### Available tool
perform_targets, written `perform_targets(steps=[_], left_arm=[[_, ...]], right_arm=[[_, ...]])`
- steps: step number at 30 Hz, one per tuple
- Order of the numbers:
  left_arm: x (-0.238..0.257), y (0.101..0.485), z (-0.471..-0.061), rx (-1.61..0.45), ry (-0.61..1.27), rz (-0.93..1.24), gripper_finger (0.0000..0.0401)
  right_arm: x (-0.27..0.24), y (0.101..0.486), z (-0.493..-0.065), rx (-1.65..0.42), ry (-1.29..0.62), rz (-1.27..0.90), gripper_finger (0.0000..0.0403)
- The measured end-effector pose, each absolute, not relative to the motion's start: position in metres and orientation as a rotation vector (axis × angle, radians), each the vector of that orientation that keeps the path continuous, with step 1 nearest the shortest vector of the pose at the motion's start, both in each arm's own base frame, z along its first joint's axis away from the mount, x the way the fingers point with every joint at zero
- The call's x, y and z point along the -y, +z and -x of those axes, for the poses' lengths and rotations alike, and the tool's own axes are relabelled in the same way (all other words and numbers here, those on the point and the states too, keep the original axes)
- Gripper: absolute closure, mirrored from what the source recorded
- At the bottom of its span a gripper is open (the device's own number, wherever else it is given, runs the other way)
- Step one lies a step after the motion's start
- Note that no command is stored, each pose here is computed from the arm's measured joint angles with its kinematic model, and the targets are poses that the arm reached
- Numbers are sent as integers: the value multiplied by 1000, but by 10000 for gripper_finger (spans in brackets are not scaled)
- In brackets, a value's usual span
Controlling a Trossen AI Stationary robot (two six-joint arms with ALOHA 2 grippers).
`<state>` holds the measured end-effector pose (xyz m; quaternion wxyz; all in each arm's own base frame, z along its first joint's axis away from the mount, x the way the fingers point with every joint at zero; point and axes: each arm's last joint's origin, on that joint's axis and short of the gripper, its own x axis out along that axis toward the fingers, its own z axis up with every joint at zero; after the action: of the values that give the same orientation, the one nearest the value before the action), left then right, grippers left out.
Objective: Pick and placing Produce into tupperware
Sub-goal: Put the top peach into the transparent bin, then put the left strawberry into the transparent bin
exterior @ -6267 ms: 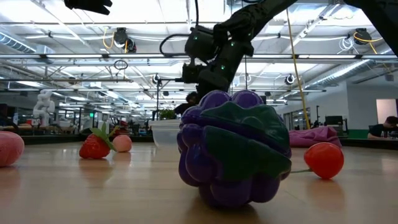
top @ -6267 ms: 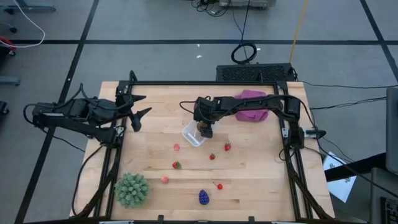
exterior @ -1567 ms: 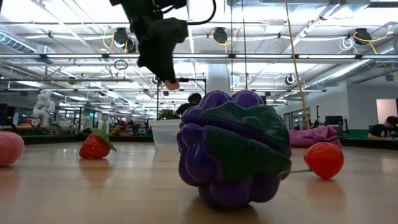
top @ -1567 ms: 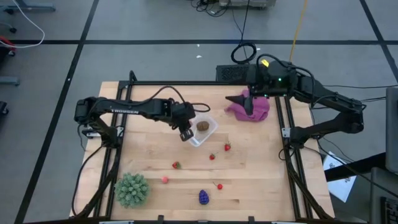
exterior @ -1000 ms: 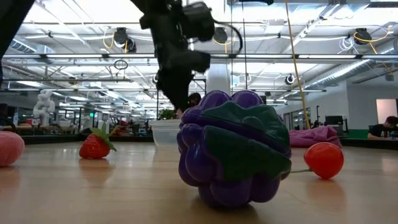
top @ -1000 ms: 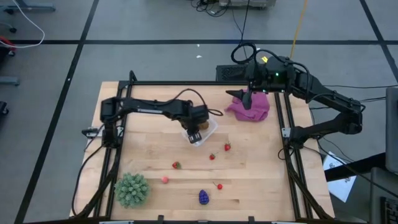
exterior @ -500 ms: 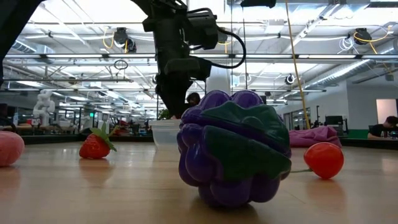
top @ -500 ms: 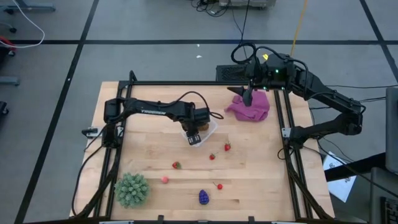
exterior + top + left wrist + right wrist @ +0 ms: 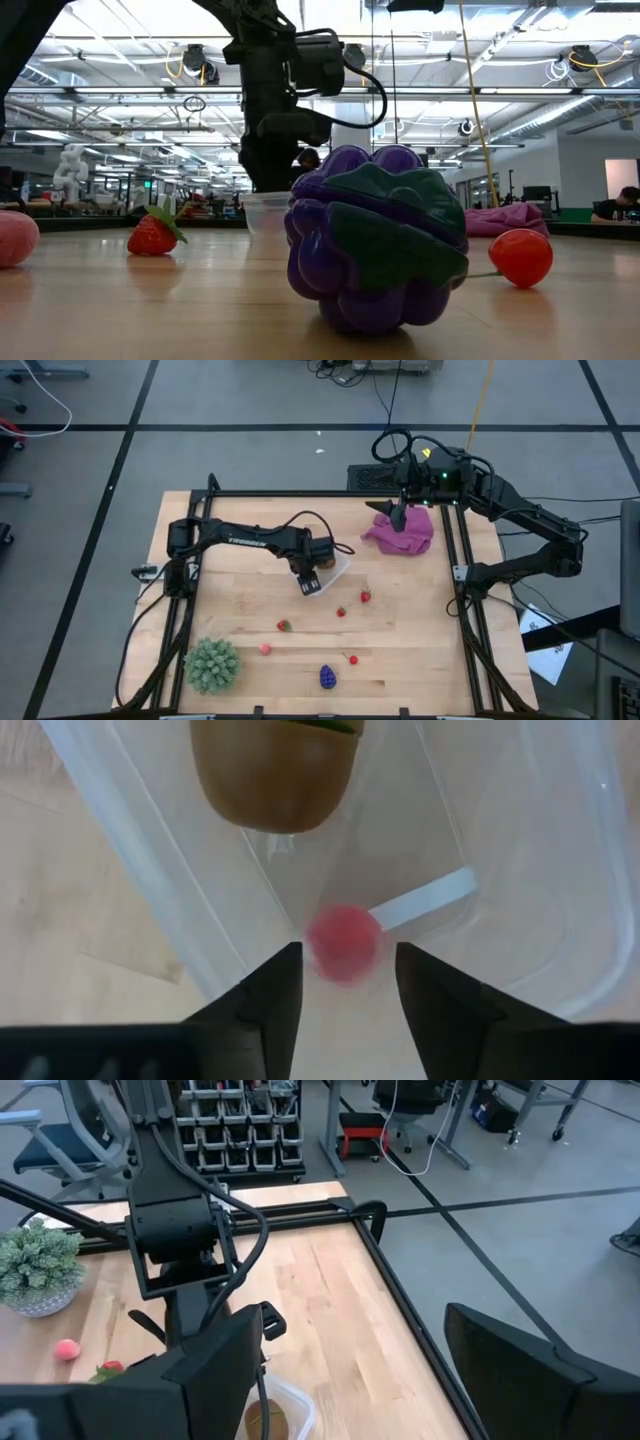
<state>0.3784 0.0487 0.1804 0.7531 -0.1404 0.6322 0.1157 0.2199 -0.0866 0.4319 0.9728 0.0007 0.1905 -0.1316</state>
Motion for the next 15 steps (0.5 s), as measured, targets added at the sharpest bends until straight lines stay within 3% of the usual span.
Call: perform_targets(steps=[9, 15], left_arm=[[-49, 181, -380, -1365, 238, 290, 209], [-49, 204, -379, -1275, 225, 281, 187]], right_arm=[[87, 433, -220, -377, -266, 1, 99], [87, 433, -220, -377, -266, 0, 99]])
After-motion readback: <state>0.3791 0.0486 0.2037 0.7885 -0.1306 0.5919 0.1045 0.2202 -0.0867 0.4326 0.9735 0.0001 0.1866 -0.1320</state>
